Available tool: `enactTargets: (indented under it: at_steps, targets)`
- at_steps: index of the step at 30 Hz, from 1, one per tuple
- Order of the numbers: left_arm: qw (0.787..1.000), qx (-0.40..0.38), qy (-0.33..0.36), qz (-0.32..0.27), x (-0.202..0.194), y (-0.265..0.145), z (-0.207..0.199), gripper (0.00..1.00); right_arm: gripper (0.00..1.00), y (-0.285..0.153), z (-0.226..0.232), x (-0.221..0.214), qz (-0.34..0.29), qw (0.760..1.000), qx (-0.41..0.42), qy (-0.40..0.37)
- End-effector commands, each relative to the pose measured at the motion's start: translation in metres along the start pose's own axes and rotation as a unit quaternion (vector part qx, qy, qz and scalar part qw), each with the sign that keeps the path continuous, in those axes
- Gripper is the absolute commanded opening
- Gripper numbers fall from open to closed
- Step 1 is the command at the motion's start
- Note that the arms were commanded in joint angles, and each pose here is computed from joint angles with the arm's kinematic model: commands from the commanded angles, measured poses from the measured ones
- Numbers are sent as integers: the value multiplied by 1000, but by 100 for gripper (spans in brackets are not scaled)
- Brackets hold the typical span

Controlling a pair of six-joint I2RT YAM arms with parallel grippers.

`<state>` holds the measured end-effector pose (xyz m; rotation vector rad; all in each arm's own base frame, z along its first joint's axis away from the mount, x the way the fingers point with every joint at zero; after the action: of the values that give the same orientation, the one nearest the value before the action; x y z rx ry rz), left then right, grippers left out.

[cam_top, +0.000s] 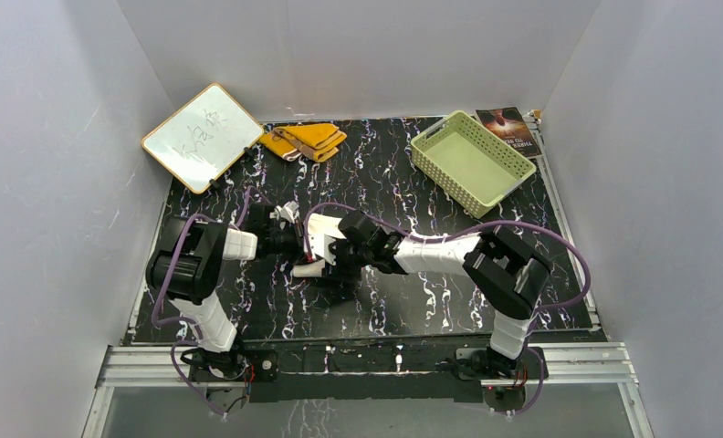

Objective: Roll the towels
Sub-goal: Roll the towel at the center of the board.

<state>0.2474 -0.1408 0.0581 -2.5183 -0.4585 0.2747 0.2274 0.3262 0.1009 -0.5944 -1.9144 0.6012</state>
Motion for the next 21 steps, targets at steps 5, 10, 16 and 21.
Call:
enactTargets:
  at_steps: [5,10,16,21]
  targets:
    - [994,90,-50,-27,2,1,32,11,29,-1,-7,11,-25,999,-29,7]
    - [986,74,-110,-103,23,-34,32,20,17,-9,9,4,-46,998,-12,41]
    - [986,32,-75,-144,43,-74,-5,23,15,-12,15,0,-89,991,29,96]
    - [983,11,25,-181,51,-110,-52,24,16,-15,-6,-7,-143,966,75,202]
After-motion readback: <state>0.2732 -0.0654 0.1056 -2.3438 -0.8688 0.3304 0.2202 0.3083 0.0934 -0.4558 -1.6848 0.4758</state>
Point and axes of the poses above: each gripper's point midway between its finger pads, its own y axis out along the fingers, its own z axis along the line the jaws close on, x = y × z, the point moved 8 cm from there along -y, back along the fingers, and after that the axes turned 13 degrees about -y, right-handed, at the moved point
